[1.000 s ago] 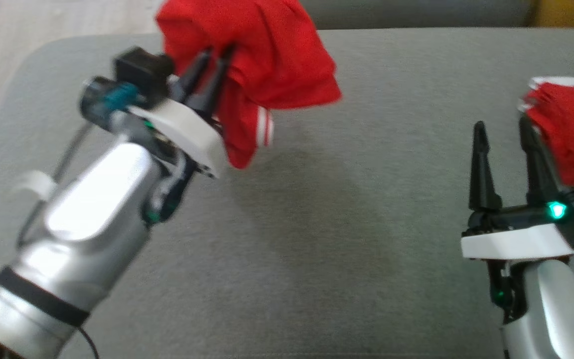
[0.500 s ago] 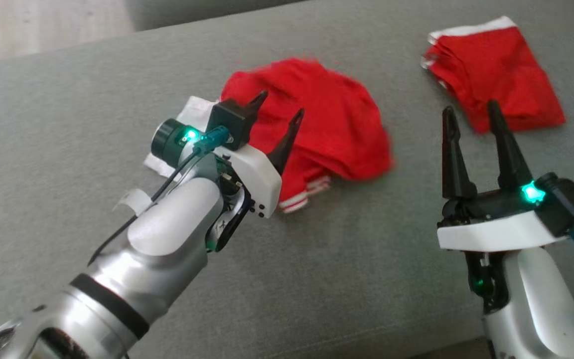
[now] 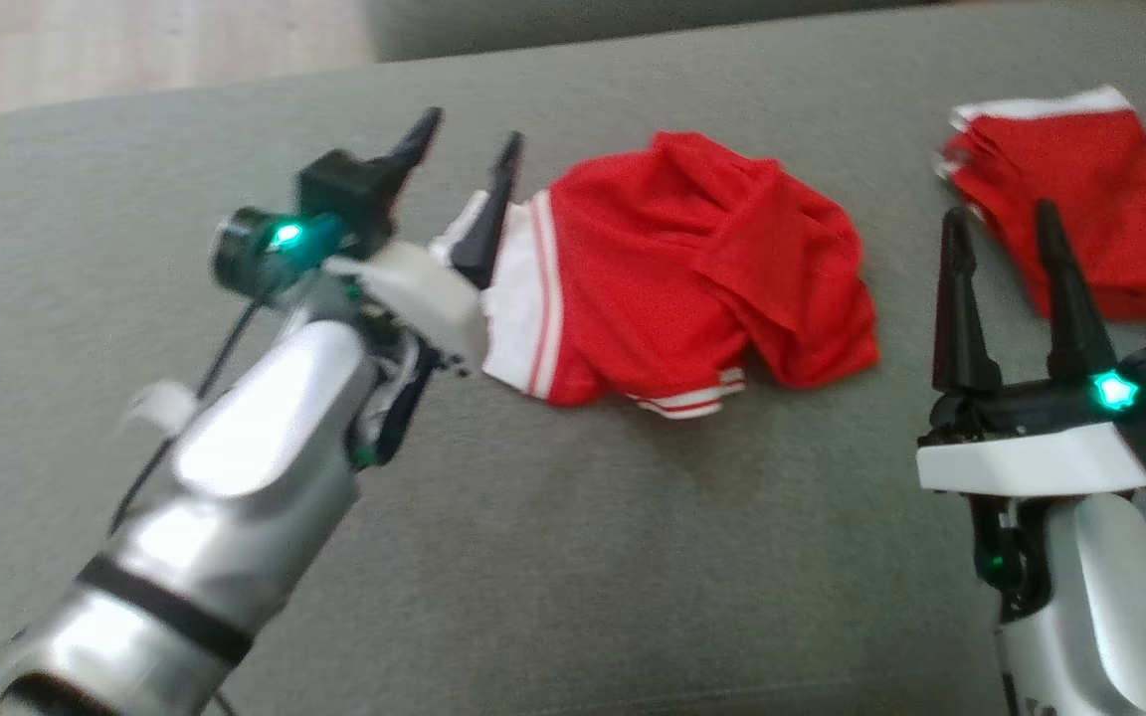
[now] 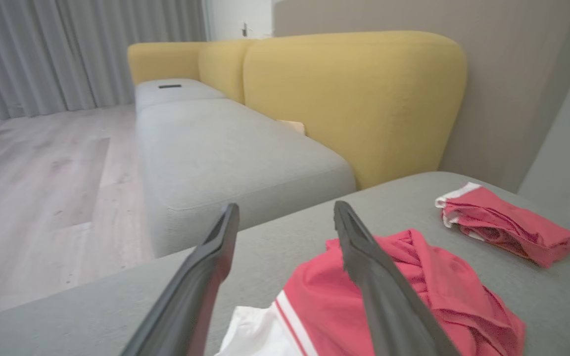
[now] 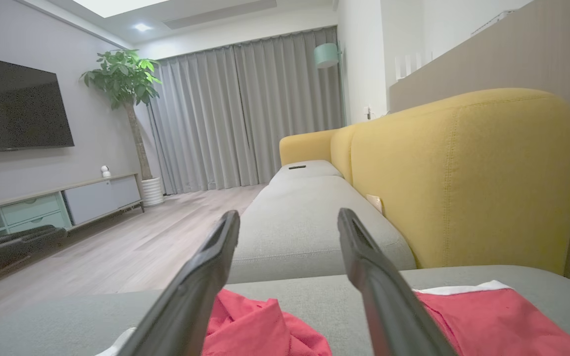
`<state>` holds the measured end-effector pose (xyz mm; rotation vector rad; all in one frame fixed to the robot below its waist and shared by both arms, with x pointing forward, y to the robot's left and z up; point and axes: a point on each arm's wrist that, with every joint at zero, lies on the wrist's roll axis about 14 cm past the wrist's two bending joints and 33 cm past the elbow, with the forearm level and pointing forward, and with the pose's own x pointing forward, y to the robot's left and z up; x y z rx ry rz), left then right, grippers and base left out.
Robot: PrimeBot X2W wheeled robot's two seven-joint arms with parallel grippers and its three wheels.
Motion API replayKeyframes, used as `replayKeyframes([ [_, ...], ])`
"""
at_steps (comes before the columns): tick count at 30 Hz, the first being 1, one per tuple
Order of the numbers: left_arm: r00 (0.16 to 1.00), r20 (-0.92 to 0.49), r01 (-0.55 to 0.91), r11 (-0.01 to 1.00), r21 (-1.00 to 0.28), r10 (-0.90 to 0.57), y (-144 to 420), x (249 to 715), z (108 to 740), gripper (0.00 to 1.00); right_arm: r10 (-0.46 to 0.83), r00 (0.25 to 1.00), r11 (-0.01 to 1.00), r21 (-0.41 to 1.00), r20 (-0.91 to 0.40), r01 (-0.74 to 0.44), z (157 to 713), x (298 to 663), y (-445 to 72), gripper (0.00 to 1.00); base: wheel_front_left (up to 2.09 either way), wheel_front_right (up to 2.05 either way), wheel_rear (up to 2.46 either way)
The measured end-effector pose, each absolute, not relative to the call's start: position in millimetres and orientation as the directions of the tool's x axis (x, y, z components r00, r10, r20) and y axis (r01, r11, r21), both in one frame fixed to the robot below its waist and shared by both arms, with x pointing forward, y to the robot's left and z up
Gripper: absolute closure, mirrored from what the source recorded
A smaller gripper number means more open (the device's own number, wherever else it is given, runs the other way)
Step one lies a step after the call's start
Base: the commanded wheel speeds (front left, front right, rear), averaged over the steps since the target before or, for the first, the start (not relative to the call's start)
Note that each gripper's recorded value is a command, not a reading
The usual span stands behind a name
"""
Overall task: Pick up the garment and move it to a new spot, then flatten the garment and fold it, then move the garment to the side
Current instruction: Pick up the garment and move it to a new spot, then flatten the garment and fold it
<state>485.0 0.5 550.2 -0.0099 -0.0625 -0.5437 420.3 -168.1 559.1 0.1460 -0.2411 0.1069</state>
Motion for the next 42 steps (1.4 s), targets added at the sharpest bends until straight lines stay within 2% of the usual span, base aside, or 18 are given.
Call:
replayKeyframes([
  [7, 0.936, 0.093, 0.34, 0.94, 0.004, -0.339, 88.7, 454.6, 551.3, 0.0, 0.137, 0.962, 0.976, 0.132, 0.238, -0.171, 555.4, 419.3, -147.8, 0.0, 0.0, 0.0, 0.0],
  [14, 0.967, 0.113, 0.232, 0.972, -0.042, -0.226, 130.2, 403.1, 547.2, 0.0, 0.191, 0.955, 0.966, 0.13, 0.228, -0.224, 553.0, 410.3, -127.3, 0.0, 0.0, 0.0, 0.0],
  [23, 0.979, 0.099, 0.194, 0.967, -0.166, -0.179, 121.9, 352.2, 526.2, 0.0, 0.185, 0.966, 0.965, 0.156, 0.179, -0.213, 536.8, 391.7, -130.0, 0.0, 0.0, 0.0, 0.0],
  [32, 0.975, 0.131, 0.198, 0.964, -0.175, -0.177, 120.8, 354.0, 531.1, 0.0, 0.2, 0.965, 0.961, 0.157, 0.168, -0.227, 533.3, 391.8, -124.6, 0.0, 0.0, 0.0, 0.0],
  [39, 0.978, 0.118, 0.192, 0.964, -0.182, -0.173, 123.1, 356.3, 524.7, 0.0, 0.325, 0.94, 0.927, 0.162, 0.108, -0.339, 514.0, 387.1, -81.9, 0.0, 0.0, 0.0, 0.0],
  [42, 0.979, 0.099, 0.195, 0.963, -0.188, -0.179, 121.4, 356.4, 517.5, 0.0, 0.399, 0.917, 0.907, 0.139, 0.012, -0.397, 491.3, 386.0, -59.2, 0.0, 0.0, 0.0, 0.0],
])
